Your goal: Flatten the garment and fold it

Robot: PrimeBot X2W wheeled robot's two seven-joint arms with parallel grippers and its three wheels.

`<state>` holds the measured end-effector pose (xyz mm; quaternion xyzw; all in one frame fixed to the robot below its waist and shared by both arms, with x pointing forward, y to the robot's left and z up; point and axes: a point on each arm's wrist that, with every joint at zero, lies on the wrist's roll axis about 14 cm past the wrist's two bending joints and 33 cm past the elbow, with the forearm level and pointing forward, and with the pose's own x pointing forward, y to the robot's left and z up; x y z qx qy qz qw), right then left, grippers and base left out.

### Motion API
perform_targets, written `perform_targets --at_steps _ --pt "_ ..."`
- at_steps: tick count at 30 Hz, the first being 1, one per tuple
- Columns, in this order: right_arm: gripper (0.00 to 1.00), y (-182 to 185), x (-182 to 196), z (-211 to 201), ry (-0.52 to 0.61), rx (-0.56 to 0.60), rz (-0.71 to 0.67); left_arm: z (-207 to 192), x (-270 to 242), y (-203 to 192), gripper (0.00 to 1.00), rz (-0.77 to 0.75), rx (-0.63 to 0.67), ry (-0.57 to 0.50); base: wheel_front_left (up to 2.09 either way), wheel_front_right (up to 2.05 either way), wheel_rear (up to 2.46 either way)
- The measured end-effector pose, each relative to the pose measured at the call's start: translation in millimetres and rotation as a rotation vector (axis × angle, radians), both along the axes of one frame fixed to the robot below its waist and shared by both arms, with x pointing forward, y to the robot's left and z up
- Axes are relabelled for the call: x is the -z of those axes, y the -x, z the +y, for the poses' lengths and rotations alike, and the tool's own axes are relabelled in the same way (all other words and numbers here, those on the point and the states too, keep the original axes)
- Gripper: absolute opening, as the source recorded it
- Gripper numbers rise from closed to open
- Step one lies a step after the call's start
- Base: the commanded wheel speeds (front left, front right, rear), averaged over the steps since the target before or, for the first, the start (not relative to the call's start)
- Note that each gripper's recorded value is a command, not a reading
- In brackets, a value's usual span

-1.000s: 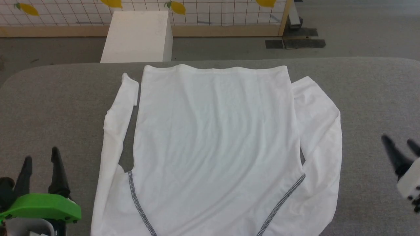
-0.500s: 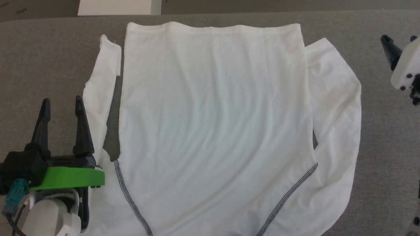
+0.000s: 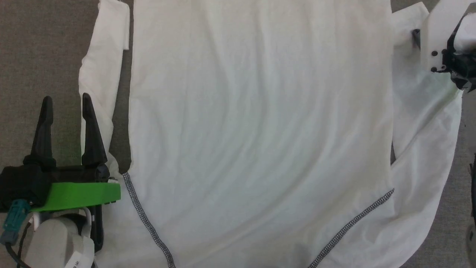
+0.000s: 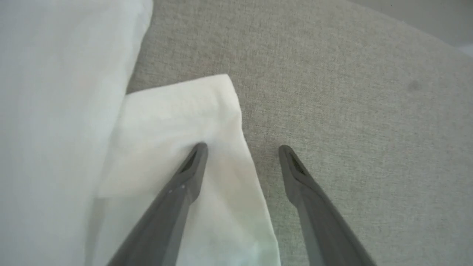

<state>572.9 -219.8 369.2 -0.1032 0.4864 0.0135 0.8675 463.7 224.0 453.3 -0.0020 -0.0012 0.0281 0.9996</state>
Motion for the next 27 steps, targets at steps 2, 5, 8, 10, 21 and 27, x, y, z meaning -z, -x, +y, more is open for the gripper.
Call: perform_targets --at_steps 2,5,8,10,21,27 --pt "1.0 -1.7 5.1 2.1 0.002 -0.01 0.038 3.4 3.8 0.9 1.0 0.01 -0.01 -0.008 0.0 0.0 0.0" --pt "0.0 -2.8 5.0 3.8 -0.03 0.001 0.071 8.0 4.7 2.7 1.0 0.015 -0.026 -0.015 0.0 0.0 0.0" --pt "0.0 -4.1 -4.2 6.5 -0.08 0.01 0.036 6.9 1.1 4.4 1.0 0.006 -0.03 -0.004 0.0 0.0 0.0" --pt "0.0 -5.3 -15.0 -0.1 -0.119 0.036 -0.027 6.1 -2.7 5.6 1.0 -0.003 -0.033 0.005 0.0 0.0 0.0" --pt "0.0 67.4 -86.9 -129.2 -0.215 0.399 -0.322 7.6 -47.5 20.5 1.0 -0.112 -0.066 0.051 0.0 0.0 0.0" --pt "0.0 140.0 -107.0 -185.1 -0.212 0.587 -0.41 7.8 -64.2 38.8 1.0 -0.147 -0.078 0.073 0.0 0.0 0.0"
